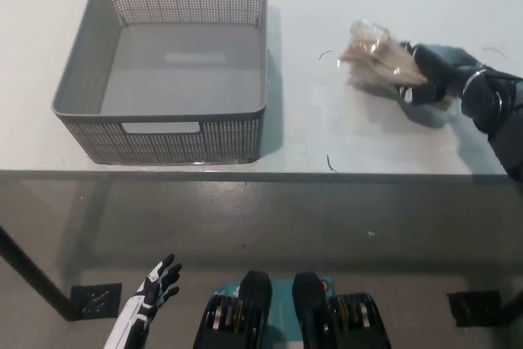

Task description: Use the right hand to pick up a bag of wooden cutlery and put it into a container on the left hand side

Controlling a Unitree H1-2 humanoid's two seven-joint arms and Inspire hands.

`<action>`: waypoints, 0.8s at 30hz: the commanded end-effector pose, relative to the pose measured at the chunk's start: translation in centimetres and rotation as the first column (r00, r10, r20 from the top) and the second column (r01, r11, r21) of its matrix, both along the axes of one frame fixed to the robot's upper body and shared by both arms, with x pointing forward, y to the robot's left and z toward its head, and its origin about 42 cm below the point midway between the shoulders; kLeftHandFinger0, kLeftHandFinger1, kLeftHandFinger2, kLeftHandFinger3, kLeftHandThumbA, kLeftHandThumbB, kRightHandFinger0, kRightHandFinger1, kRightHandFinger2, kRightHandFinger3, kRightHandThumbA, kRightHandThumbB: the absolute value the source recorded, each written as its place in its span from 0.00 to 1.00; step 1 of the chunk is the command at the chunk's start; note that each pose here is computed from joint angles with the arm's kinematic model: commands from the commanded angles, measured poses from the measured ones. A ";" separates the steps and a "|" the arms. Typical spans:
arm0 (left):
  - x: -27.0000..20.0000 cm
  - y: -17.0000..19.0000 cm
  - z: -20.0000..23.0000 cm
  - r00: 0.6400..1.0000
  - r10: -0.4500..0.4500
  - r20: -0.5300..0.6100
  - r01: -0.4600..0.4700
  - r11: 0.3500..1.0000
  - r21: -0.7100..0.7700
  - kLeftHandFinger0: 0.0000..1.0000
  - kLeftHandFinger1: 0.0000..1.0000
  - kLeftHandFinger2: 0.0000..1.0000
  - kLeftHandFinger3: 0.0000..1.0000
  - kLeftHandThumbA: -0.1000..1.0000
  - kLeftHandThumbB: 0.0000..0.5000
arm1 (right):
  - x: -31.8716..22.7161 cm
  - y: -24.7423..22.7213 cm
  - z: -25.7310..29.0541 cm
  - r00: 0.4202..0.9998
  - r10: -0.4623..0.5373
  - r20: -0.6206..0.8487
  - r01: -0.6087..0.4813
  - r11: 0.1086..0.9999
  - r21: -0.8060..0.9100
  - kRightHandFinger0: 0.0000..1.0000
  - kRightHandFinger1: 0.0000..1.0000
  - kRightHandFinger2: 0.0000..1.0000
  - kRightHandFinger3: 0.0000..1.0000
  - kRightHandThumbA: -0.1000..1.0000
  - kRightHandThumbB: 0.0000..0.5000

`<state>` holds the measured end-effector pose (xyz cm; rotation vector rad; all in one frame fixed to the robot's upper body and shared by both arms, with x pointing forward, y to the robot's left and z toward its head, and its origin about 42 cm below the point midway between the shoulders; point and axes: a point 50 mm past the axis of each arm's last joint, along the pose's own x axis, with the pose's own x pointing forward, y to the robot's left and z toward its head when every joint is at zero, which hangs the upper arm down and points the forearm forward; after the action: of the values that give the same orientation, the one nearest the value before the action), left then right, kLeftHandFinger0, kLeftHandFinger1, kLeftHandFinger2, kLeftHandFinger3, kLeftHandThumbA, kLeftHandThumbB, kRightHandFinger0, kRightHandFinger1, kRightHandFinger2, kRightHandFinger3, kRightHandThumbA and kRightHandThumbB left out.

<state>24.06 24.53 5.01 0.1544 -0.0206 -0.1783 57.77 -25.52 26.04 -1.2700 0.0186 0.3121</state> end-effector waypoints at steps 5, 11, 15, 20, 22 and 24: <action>0.2 0.4 0.6 1.000 -0.002 0.024 0.001 1.000 0.017 1.00 1.00 1.00 1.00 1.00 0.26 | 2.2 3.2 13.5 0.928 0.046 0.370 -0.119 0.978 0.174 0.02 0.52 0.91 0.98 0.00 0.22; 0.1 0.4 0.6 1.000 -0.004 0.019 0.003 1.000 0.014 1.00 1.00 1.00 1.00 1.00 0.27 | 2.3 5.8 18.1 0.890 0.084 0.449 -0.186 0.965 0.188 0.00 0.27 0.66 0.72 0.00 0.23; 0.0 0.4 0.6 1.000 -0.006 0.016 0.006 1.000 0.018 1.00 1.00 1.00 1.00 1.00 0.27 | 2.0 8.0 20.0 0.867 0.125 0.483 -0.246 0.950 0.195 0.00 0.25 0.70 0.79 0.00 0.25; -0.2 0.3 0.4 1.000 -0.009 0.011 0.009 1.000 0.020 1.00 1.00 1.00 1.00 1.00 0.29 | 1.4 12.1 22.0 0.838 0.188 0.513 -0.324 0.927 0.190 0.00 0.38 0.85 0.97 0.00 0.30; -0.1 0.2 0.4 1.000 -0.012 0.011 0.012 1.000 0.024 1.00 1.00 1.00 1.00 1.00 0.29 | 1.1 13.4 22.6 0.827 0.202 0.524 -0.349 0.916 0.197 0.00 0.39 0.82 0.94 0.00 0.30; 0.0 0.2 0.4 1.000 -0.016 0.021 0.016 0.999 0.033 1.00 1.00 1.00 1.00 1.00 0.27 | 0.8 15.1 23.1 0.812 0.242 0.531 -0.397 0.896 0.200 0.00 0.37 0.80 0.89 0.00 0.29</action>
<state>24.00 24.49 4.94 0.1572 -0.0158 -0.1800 59.68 -14.25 40.12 -1.0987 -0.4104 0.2732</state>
